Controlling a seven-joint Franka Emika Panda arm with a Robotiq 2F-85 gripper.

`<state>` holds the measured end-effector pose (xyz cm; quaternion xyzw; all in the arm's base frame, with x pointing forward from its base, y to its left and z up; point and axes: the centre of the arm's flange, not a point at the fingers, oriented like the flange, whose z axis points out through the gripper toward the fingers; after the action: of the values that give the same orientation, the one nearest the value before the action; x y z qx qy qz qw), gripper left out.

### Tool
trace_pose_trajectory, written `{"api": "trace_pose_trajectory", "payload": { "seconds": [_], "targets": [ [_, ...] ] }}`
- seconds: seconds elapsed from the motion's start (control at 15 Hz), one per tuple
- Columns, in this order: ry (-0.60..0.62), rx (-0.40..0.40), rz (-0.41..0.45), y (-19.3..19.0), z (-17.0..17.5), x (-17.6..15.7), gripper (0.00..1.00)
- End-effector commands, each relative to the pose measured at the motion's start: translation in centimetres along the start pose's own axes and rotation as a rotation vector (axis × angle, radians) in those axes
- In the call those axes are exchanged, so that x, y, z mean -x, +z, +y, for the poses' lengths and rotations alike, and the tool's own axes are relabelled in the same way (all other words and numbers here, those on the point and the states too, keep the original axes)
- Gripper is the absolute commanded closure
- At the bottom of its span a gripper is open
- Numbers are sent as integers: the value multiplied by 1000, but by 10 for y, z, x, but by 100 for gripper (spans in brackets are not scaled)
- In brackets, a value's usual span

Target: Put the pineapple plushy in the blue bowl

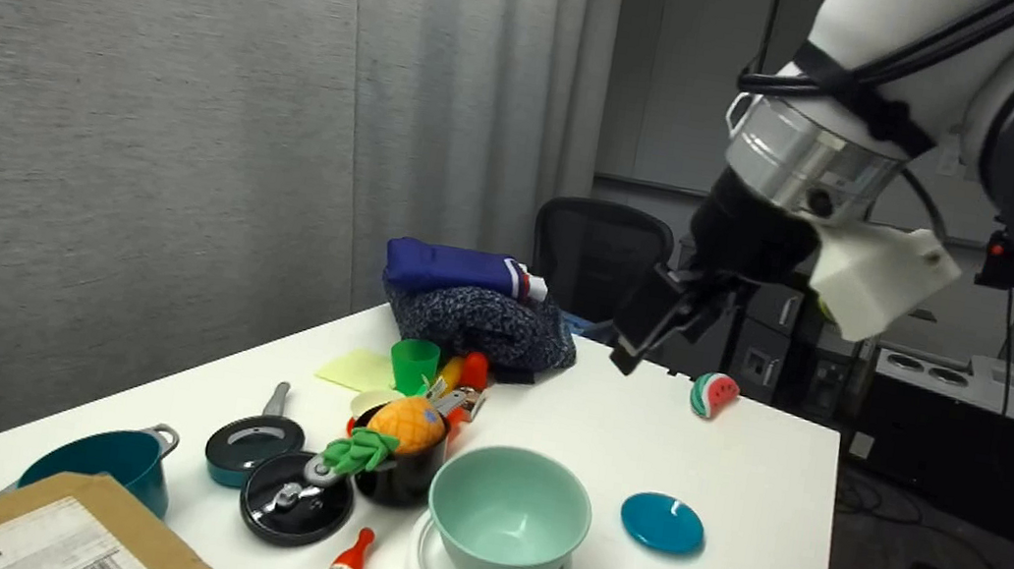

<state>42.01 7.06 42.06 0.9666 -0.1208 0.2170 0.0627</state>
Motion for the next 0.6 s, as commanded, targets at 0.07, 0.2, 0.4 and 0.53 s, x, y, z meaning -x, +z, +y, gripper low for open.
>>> {"api": "trace_pose_trajectory", "payload": {
  "seconds": [0.07, 0.2, 0.4, 0.53],
  "targets": [
    [-55, -129, 18, 48, -13, -65, 0],
    [-61, -150, 11, 64, -14, -85, 0],
    [-46, -123, -1, 67, -11, -68, 0],
    [-50, -133, -12, 75, -18, -74, 0]
  ]
}}
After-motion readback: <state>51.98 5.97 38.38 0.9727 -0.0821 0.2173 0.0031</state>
